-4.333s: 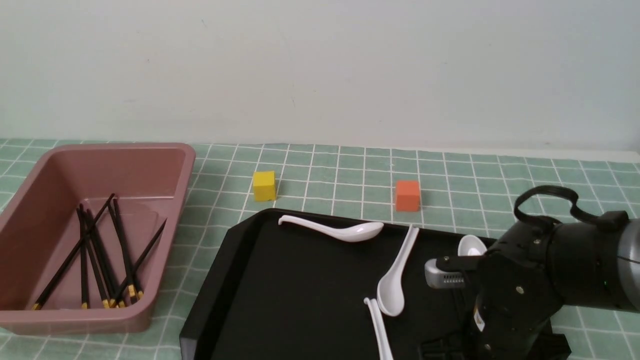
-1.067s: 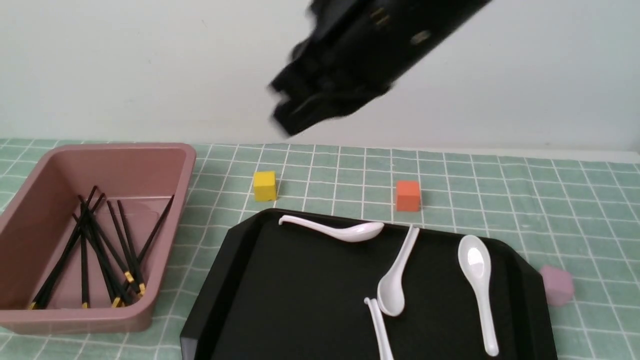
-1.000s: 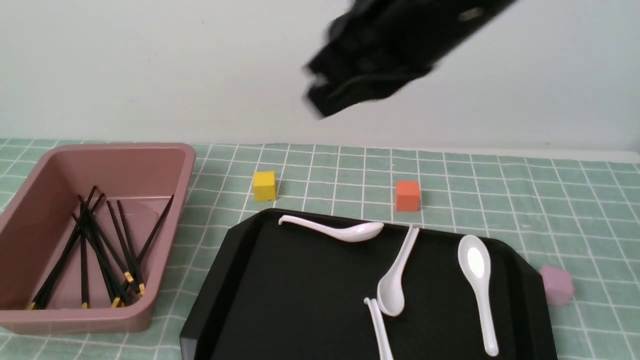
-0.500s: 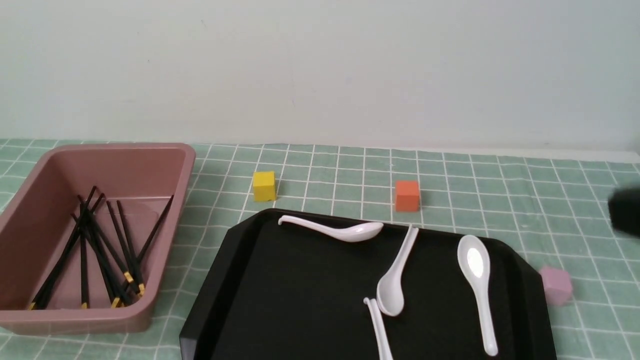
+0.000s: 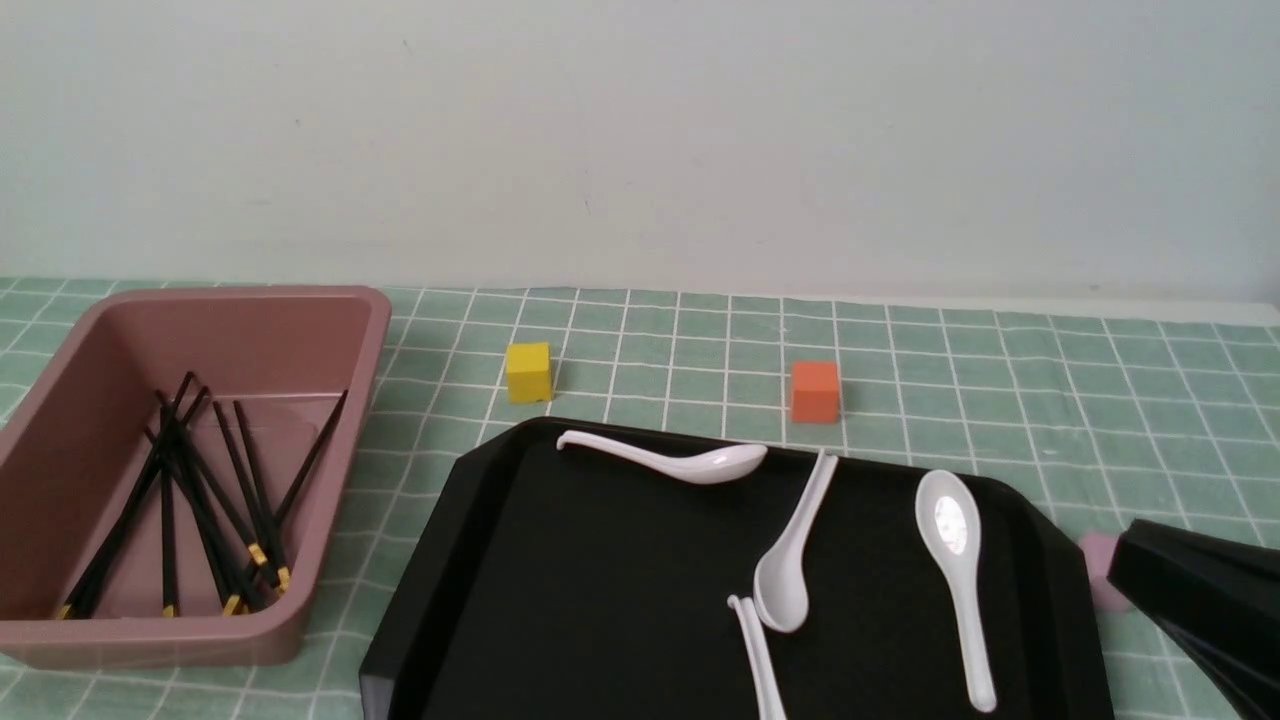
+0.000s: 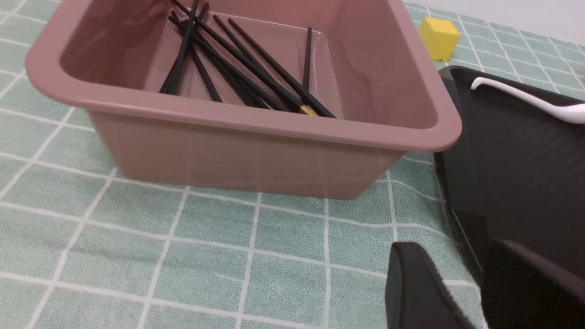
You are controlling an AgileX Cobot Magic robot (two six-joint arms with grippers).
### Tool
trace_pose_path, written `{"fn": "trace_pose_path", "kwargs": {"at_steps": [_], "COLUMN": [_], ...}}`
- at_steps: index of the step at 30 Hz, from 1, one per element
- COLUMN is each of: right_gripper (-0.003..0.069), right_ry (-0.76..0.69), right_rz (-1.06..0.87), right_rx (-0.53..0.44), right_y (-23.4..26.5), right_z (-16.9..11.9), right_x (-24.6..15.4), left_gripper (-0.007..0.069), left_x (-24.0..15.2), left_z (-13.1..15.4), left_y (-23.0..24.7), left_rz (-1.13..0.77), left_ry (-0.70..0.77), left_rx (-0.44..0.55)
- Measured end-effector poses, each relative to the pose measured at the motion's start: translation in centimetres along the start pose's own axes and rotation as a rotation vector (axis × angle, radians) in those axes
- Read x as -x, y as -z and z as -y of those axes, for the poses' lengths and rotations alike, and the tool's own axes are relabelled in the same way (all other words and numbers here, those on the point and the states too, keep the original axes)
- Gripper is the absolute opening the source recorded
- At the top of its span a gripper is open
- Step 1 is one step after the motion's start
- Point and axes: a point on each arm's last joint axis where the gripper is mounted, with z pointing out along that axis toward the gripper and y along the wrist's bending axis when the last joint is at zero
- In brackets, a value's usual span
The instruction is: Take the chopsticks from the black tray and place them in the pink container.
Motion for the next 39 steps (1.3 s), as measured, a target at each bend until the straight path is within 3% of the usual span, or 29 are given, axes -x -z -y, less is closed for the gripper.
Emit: {"fn": "trace_pose_path", "kwargs": {"at_steps": [22,28,35,39], "right_gripper": [0.0034,0.0041,0.0049,0.0055], "right_ry": [0.014,-0.003,-0.032,-0.050], "right_rz": [0.011,0.012,0.061,0.039], "right_rx": [-0.013,-0.212,-0.517,-0.598], "right_y": [1.1,2.9,5.4,5.6], "right_z": [0.1,2.0,4.0,4.7], "right_x": [0.0,-1.2,-7.3,-10.3], "left_gripper": [0.0239,0.0239,0.0239,0.0239], "left_x": [0.0,0.0,0.0,0.0], "left_z": [0.0,0.0,0.0,0.0], "left_y": [0.0,0.0,0.0,0.0], "left_rz": [0.000,0.000,0.000,0.000], "left_ry": [0.000,0.000,0.000,0.000], "left_rx": [0.000,0.000,0.000,0.000]}}
